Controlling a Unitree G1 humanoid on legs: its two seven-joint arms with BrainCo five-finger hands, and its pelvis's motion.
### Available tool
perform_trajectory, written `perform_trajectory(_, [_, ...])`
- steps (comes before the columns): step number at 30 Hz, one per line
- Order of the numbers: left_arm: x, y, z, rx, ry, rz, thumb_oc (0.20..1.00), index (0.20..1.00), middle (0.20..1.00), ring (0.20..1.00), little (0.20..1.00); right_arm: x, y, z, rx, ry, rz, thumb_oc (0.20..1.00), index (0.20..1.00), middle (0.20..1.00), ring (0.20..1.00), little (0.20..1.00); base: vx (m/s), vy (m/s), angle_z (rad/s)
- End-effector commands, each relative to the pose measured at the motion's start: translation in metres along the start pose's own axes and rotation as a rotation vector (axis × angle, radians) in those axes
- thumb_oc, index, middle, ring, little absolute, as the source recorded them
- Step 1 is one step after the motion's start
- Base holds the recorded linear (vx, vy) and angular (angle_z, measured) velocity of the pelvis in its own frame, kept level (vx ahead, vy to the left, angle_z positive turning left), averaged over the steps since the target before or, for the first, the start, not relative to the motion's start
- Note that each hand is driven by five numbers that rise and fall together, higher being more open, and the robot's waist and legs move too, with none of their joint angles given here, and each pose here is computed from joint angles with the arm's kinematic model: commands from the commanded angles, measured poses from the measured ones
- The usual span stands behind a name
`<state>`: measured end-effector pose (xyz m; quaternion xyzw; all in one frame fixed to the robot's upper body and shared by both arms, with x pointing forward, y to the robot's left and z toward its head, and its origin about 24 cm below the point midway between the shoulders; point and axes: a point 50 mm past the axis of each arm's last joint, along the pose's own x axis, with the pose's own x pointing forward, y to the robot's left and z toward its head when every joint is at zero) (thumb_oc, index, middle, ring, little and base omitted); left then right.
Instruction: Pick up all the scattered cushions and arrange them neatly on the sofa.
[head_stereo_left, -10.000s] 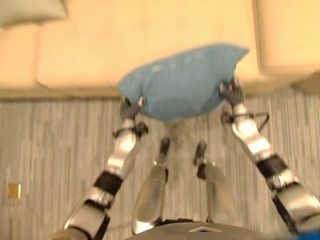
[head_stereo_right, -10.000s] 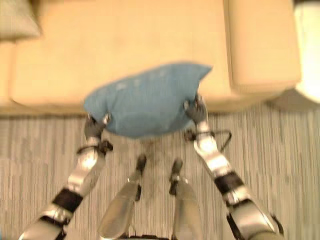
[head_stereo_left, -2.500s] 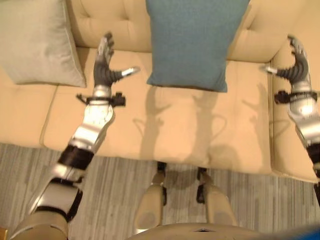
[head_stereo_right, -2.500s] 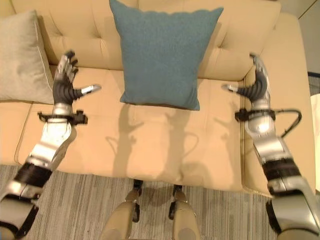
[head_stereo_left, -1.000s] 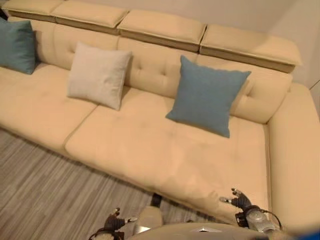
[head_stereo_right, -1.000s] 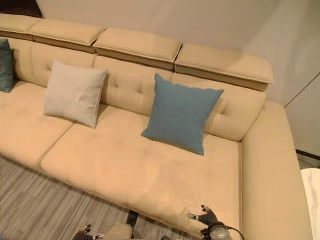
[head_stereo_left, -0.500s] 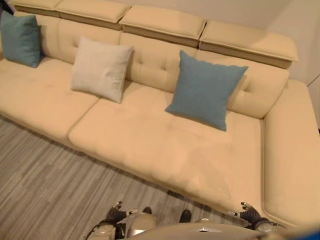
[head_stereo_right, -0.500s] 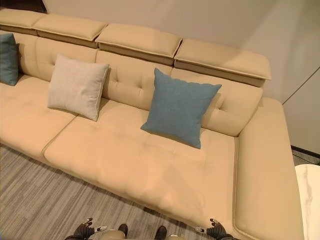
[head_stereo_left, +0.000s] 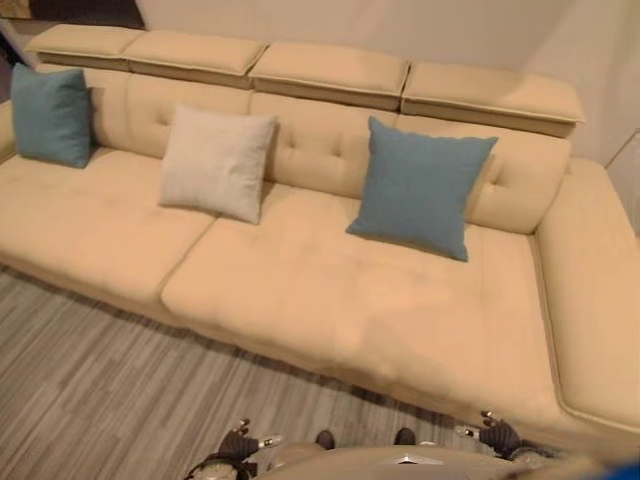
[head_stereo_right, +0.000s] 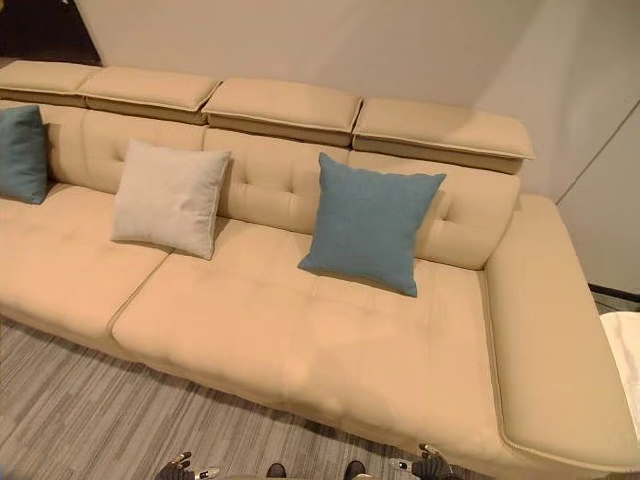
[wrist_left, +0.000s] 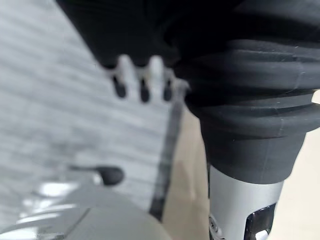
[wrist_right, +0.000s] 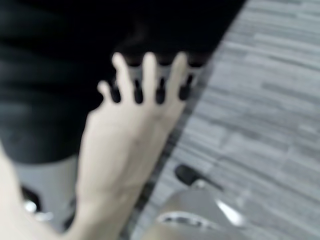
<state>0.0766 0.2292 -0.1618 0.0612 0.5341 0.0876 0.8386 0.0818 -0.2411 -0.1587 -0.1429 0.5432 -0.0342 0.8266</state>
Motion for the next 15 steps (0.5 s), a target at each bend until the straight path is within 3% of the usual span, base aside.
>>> perform_trajectory(1, [0.0032, 0.0093, 0.0127, 0.024, -0.037, 0.031, 1.000, 1.000, 1.000, 1.000, 1.000, 0.0040, -0.0011, 0.0158, -0.024, -0.031, -0.007, 1.000, 1.000, 1.000, 1.000, 1.000, -0.01, 0.021, -0.11])
perform_trajectory(15, [0.0019, 0.0074, 0.0033, 0.039, 0.003, 0.028, 1.000, 1.000, 1.000, 1.000, 1.000, 0.0028, 0.0001, 0.0073, -0.051, 0.001, -0.004, 1.000, 1.000, 1.000, 1.000, 1.000, 0.01, -0.030, 0.00])
